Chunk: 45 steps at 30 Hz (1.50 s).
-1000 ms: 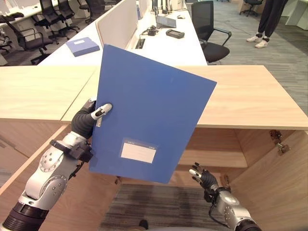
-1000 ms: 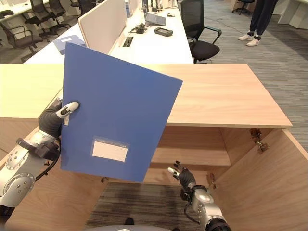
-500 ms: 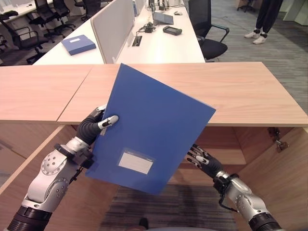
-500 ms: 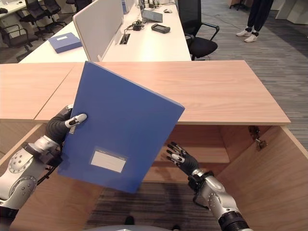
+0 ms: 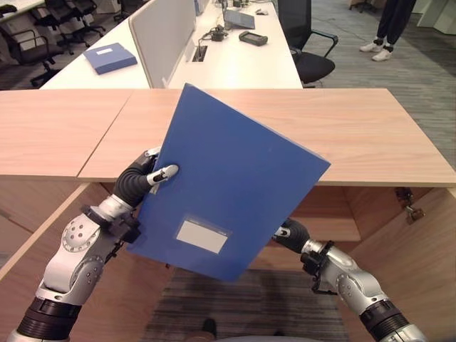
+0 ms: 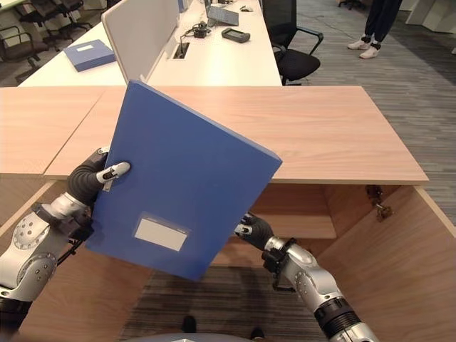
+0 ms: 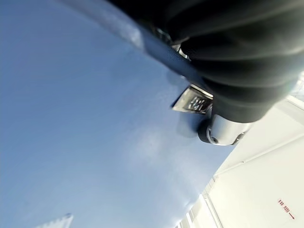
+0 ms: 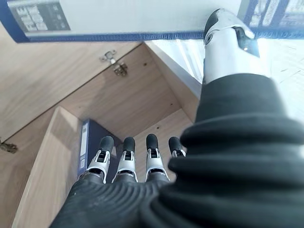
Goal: Put the empty folder in the office cabinet
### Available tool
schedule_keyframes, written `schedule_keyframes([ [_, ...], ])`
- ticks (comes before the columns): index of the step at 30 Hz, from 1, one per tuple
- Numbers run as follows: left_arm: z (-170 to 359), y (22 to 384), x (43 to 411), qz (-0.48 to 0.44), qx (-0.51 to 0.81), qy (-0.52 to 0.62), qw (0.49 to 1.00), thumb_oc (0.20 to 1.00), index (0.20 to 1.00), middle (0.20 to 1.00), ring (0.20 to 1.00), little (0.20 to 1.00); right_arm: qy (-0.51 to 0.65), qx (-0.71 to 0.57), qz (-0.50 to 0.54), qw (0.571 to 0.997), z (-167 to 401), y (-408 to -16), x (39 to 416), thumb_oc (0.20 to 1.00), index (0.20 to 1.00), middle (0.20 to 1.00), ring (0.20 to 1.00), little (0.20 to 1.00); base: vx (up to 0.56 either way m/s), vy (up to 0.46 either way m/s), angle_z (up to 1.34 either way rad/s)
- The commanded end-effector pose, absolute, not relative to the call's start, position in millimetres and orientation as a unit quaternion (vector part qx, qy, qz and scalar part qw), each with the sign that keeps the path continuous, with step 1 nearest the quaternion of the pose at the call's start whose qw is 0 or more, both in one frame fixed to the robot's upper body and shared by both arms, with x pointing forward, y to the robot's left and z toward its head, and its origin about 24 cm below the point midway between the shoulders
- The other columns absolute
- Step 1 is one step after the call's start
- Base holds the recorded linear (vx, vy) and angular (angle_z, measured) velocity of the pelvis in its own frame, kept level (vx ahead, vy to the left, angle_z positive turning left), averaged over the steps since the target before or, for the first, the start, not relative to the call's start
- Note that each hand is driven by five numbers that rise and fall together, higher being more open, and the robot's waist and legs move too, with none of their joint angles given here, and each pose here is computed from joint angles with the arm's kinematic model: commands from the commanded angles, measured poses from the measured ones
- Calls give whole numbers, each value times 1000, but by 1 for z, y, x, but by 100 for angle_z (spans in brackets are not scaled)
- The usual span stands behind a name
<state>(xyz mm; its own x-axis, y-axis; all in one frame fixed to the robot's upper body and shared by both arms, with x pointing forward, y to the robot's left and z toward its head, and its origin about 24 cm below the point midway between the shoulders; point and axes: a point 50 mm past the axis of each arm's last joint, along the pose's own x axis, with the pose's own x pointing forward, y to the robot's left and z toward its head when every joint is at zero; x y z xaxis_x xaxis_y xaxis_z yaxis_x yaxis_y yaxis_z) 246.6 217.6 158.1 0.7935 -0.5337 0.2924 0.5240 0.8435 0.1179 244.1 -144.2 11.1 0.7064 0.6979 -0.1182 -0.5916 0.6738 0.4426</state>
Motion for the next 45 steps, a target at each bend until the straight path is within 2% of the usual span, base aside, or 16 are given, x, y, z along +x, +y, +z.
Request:
schedule_keyframes([
  [1,206,221,255,-261,46,-275,924,200,200,200,200,200,49,198,424,883,53,-121,259,1000,1000,1000,1000,1000,0,0,0],
  [19,220,247,253,-174,77,-314,930,200,200,200,200,200,43,215,398,890,48,-120,254,1000,1000,1000,1000,1000,0,0,0],
  [28,211,246,253,-128,78,-325,934,200,200,200,200,200,4,230,389,892,63,-119,255,1000,1000,1000,1000,1000,0,0,0],
  [45,187,226,257,-153,40,-291,944,200,200,200,200,200,-58,231,410,880,93,-100,260,1000,1000,1000,1000,1000,0,0,0],
])
